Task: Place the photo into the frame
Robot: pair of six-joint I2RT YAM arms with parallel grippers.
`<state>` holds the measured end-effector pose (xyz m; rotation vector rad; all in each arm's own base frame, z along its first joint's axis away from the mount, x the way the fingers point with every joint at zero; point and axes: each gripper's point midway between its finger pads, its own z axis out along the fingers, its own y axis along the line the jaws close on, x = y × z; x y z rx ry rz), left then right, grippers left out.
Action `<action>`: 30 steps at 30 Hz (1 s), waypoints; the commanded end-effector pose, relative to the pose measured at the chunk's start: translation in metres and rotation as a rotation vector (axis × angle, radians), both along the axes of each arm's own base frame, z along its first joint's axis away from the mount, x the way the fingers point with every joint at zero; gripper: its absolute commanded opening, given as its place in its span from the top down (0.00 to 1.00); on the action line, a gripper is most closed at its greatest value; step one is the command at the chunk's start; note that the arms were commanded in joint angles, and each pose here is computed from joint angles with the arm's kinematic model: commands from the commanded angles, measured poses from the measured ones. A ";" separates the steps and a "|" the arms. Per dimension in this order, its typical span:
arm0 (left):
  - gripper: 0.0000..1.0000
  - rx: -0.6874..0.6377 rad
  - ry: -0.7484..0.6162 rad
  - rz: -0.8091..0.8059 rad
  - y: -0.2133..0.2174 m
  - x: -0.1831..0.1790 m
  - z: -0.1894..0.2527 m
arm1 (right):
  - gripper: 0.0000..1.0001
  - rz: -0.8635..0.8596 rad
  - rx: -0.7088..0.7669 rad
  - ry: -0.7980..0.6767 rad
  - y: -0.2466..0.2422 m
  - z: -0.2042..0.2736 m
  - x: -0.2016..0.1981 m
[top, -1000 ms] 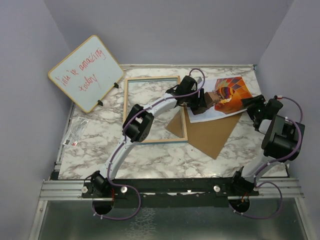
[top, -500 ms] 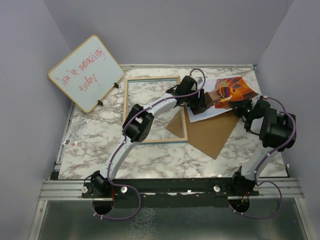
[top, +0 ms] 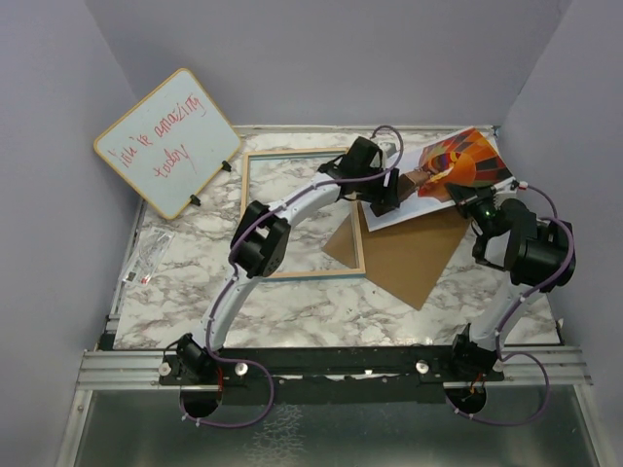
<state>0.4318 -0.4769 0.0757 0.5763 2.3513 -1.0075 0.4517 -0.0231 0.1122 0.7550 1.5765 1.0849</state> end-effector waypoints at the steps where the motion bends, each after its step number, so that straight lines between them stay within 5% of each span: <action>1: 0.29 -0.040 -0.249 -0.003 0.026 0.016 0.114 | 0.99 0.081 0.007 -0.161 0.013 0.047 -0.008; 10: 0.20 -0.049 -0.468 0.022 0.077 0.011 0.215 | 1.00 0.136 -0.019 -0.161 0.026 0.108 -0.022; 17: 0.19 -0.026 -0.545 0.043 0.099 -0.003 0.252 | 0.99 0.113 -0.091 -0.105 0.050 0.162 -0.031; 30: 0.16 -0.102 -0.641 -0.094 0.102 -0.079 0.310 | 1.00 0.006 -0.023 0.282 0.090 0.169 -0.041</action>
